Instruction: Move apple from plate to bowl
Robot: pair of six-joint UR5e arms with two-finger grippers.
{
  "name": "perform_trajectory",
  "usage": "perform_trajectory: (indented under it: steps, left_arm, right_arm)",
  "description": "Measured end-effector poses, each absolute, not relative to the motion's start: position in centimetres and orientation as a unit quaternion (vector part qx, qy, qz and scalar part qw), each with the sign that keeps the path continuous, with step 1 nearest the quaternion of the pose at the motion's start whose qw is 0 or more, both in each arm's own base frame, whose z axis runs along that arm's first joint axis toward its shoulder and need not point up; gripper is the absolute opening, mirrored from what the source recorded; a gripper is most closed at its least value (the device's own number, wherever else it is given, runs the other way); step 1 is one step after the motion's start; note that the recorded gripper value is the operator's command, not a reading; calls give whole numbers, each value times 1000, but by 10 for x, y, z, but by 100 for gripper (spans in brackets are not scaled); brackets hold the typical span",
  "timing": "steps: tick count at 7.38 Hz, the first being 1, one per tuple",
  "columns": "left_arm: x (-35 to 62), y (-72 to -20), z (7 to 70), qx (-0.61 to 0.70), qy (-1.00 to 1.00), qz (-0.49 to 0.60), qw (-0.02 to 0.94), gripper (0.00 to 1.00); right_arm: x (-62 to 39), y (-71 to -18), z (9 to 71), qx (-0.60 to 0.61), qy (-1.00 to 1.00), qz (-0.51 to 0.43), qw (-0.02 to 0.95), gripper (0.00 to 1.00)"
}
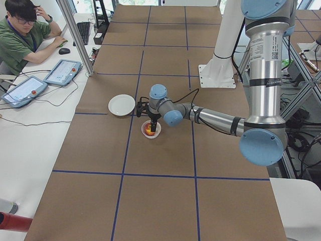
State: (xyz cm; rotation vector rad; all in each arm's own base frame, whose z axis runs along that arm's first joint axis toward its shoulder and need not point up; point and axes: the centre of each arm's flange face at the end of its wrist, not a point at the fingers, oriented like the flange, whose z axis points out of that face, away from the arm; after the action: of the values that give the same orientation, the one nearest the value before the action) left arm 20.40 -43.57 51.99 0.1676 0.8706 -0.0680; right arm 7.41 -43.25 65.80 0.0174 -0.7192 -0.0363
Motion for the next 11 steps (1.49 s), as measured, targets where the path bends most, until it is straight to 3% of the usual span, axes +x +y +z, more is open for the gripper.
perform_trajectory:
  steps: [3,6,11]
  left_arm:
    - [63,-435,574,123,363,39,923,100]
    - [-51,-432,609,77,315,84,942,100]
    - [-66,-423,621,45,372,70,925,100]
  right_arm:
    - [74,-432,658,9,-352,-18,936,100]
    - [74,-432,658,9,-352,-18,936,100]
    - [74,-432,658,9,-352,-18,936,100]
